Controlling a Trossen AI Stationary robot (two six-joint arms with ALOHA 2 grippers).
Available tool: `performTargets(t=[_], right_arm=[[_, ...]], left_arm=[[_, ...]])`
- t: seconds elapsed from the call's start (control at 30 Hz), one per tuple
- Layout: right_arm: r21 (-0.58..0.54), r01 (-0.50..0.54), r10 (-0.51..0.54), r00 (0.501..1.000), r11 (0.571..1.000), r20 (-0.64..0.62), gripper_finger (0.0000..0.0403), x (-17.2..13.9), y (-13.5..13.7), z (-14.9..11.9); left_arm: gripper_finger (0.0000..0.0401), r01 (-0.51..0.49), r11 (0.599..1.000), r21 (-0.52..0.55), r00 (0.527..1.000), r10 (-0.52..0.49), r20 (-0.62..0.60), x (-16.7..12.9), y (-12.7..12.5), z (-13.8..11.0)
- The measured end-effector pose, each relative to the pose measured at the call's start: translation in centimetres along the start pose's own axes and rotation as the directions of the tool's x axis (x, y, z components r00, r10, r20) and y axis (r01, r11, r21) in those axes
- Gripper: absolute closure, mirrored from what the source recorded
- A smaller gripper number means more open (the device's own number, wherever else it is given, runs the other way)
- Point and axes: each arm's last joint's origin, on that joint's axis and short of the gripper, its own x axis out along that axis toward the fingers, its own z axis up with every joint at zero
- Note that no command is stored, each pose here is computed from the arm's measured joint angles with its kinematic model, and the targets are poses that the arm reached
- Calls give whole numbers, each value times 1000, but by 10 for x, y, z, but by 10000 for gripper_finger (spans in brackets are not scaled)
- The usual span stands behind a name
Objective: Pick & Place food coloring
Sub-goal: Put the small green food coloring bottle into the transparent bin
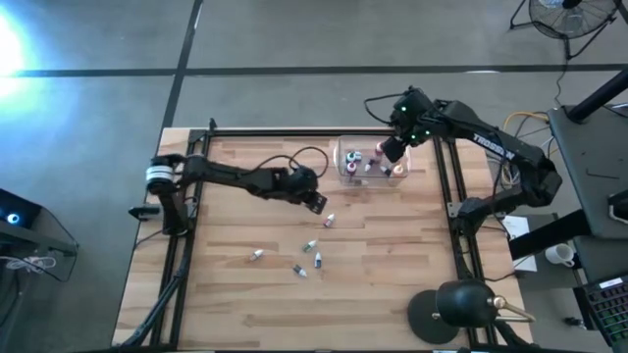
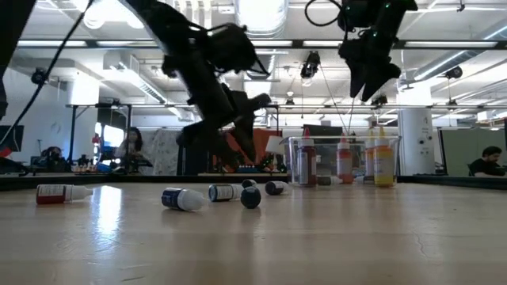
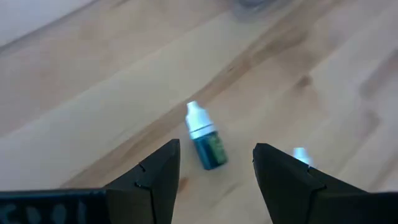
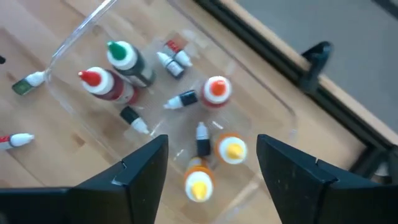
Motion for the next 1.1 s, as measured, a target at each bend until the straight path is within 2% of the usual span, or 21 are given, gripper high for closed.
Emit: performTargets(t=[0.27,0.57,0.67,0.8,0.93,1.03,1.1], right_arm=[[27,12,-13,998,1000,54,162,-20,-4,-14],[45,13,-15,999,999,39,163,-17,-7,-34],[44,17,-18,1000,999,22,163,-12,-8,-40],[43,18,-19,1000,999,14,169,-10,-9,-46],[48,3,-7,997,999,80,176,-17,-10,-49],[51,-10,3,992,999,130,179,-25,-11,-50],[52,-14,6,989,999,150,179,-30,-12,-52]], left_arm=[[224,-78,996,37,993,80,-82,26,-10,4],[227,-100,994,35,989,103,-105,44,-10,0],[248,-100,994,42,990,104,-96,44,-11,1],[306,-118,992,50,989,122,-79,45,-10,1],[364,-129,990,50,990,132,-55,43,-12,4],[369,-105,994,42,994,107,-25,35,-19,15],[369,-67,997,35,998,66,22,16,-31,32]])
